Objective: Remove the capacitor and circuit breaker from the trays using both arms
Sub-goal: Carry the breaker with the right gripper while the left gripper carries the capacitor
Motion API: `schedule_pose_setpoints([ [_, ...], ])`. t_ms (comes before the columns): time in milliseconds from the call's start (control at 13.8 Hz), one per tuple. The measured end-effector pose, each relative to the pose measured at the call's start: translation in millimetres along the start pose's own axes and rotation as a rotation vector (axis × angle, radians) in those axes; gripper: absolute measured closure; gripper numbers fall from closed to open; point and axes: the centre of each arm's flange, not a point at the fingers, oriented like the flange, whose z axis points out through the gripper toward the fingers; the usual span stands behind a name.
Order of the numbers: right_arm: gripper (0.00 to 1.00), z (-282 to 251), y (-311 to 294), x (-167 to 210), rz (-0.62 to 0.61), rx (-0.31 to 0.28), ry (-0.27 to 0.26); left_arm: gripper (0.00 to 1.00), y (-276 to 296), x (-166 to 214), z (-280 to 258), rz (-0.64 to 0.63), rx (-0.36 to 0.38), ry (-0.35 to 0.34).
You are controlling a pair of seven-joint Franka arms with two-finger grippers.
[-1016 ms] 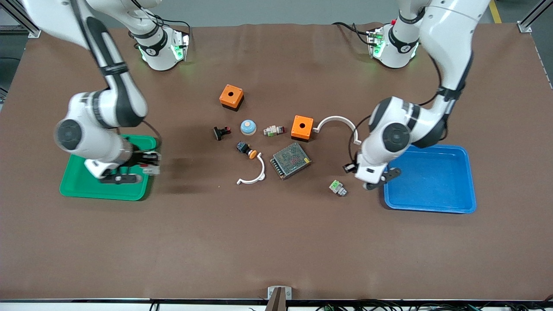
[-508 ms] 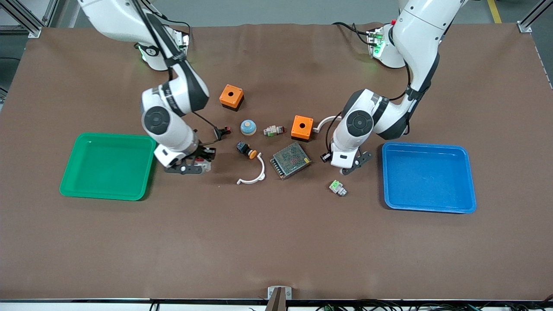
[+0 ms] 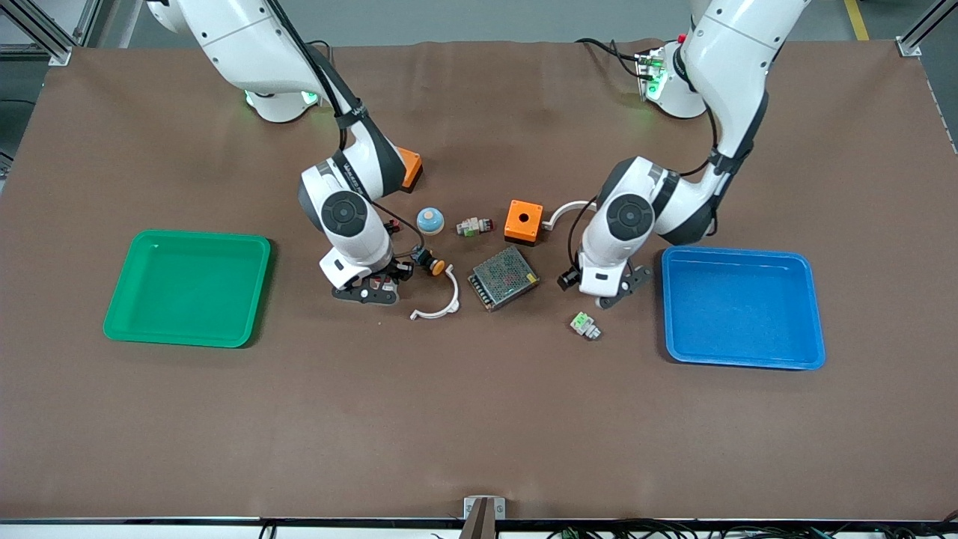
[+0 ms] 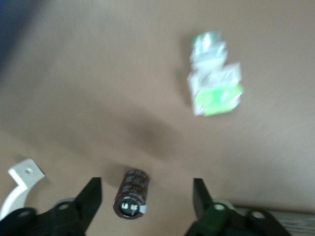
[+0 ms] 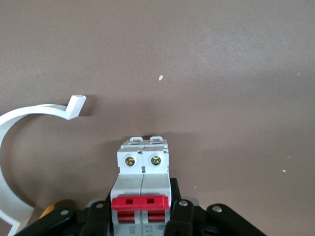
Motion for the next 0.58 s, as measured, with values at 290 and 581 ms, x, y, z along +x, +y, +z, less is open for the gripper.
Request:
schedule_pose_setpoints([
  [290,0.6,3,2,9,0.041,0.018,0.03,0.0,6,85,-135,0.022,-0.038,0.032],
  [581,0.54,-2,5,16,0.109,0.029,0.038,0.0,-43,153,-222,0.194,-0.073,0.088],
])
